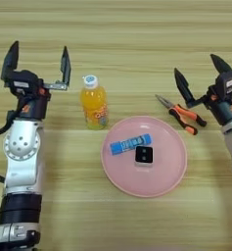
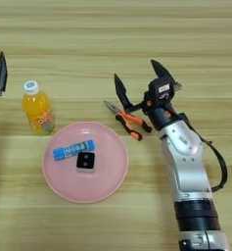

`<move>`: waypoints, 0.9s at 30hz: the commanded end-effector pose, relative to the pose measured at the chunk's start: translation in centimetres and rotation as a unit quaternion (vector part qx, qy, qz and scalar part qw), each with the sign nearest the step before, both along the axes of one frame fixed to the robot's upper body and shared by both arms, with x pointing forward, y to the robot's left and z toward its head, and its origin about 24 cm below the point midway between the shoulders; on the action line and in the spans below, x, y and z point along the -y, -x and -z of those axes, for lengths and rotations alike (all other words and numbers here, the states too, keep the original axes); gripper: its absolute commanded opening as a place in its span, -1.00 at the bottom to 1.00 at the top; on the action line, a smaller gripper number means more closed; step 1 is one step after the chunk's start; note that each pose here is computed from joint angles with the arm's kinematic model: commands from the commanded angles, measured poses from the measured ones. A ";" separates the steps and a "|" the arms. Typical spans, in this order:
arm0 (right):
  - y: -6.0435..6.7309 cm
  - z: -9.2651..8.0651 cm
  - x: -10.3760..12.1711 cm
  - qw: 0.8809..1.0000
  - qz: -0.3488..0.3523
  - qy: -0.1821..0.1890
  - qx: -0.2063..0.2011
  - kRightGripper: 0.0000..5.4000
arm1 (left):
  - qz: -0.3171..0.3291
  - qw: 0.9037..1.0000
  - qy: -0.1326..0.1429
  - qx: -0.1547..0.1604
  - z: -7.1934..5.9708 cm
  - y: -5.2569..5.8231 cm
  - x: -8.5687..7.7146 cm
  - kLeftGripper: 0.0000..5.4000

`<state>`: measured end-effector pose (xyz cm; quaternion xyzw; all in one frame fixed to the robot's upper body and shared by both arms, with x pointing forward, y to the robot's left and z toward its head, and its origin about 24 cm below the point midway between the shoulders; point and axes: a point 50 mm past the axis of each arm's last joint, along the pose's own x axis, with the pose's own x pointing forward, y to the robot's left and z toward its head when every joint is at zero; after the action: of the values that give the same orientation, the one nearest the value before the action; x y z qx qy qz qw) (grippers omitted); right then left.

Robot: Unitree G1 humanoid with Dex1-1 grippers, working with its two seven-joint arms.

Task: Move the objects on the table

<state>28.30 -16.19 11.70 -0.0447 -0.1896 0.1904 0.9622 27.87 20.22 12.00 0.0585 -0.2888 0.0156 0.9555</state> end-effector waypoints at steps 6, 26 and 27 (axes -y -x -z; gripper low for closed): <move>-0.6 -1.0 1.2 1.000 0.014 0.015 0.017 1.00 | -0.042 0.994 0.027 -0.095 3.3 -1.3 -1.0 0.99; -1.2 2.5 4.5 0.977 -0.078 0.089 -0.179 1.00 | -0.067 0.990 0.047 -0.115 4.9 -1.7 -2.1 0.99; -1.1 2.7 4.4 0.975 -0.084 0.092 -0.186 1.00 | -0.067 0.990 0.047 -0.116 5.0 -1.7 -2.1 0.99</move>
<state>29.56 -20.46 9.56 -0.0728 -0.0151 0.2793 0.9573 29.30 22.24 6.67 0.0408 -0.1617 0.0824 0.9825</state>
